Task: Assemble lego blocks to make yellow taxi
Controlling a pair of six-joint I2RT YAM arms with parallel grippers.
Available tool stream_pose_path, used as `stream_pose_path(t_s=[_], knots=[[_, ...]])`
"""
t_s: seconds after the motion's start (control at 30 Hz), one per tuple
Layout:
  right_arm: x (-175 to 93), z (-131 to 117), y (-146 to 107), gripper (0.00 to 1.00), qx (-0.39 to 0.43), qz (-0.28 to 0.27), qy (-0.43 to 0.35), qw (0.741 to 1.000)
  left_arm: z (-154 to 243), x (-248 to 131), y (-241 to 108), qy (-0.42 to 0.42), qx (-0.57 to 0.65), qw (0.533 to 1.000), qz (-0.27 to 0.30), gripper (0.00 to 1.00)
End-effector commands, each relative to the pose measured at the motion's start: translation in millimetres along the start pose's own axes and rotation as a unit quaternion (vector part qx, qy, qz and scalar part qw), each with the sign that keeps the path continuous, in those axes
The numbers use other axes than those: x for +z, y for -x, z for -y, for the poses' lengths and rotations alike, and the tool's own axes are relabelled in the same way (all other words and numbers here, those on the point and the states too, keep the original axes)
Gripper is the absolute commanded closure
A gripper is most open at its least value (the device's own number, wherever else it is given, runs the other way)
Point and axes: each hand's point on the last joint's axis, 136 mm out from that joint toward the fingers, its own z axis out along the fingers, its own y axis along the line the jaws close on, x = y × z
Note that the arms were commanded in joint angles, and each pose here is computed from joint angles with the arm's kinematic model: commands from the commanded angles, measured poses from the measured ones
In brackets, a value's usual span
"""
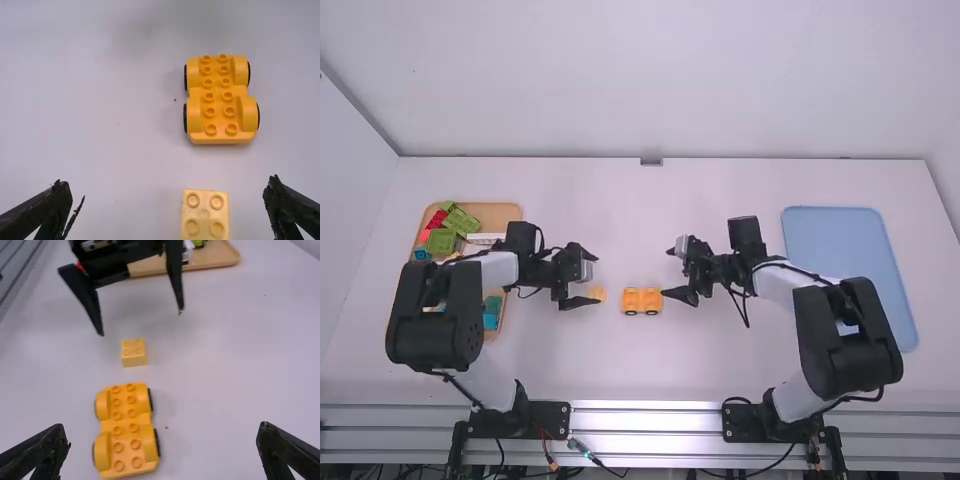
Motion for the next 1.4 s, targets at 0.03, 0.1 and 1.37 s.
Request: stream_pose_path(t_s=[0.03,0.1,1.37], knots=[[6,-14,-4,0.01,-0.01,0.013,0.017,1.0,9,7,-8,-0.02,-0.045,0.999,0.015,0.01],[11,-14,-9,0.01,-0.004,0.013,0.019,1.0,10,10,-10,-0.029,-0.051,0.998,0.016,0.01],[50,-14,-60,0.01,0.026,-0.012,0.035,0.999,24,16,-43,-0.03,-0.077,0.996,-0.044,0.0]])
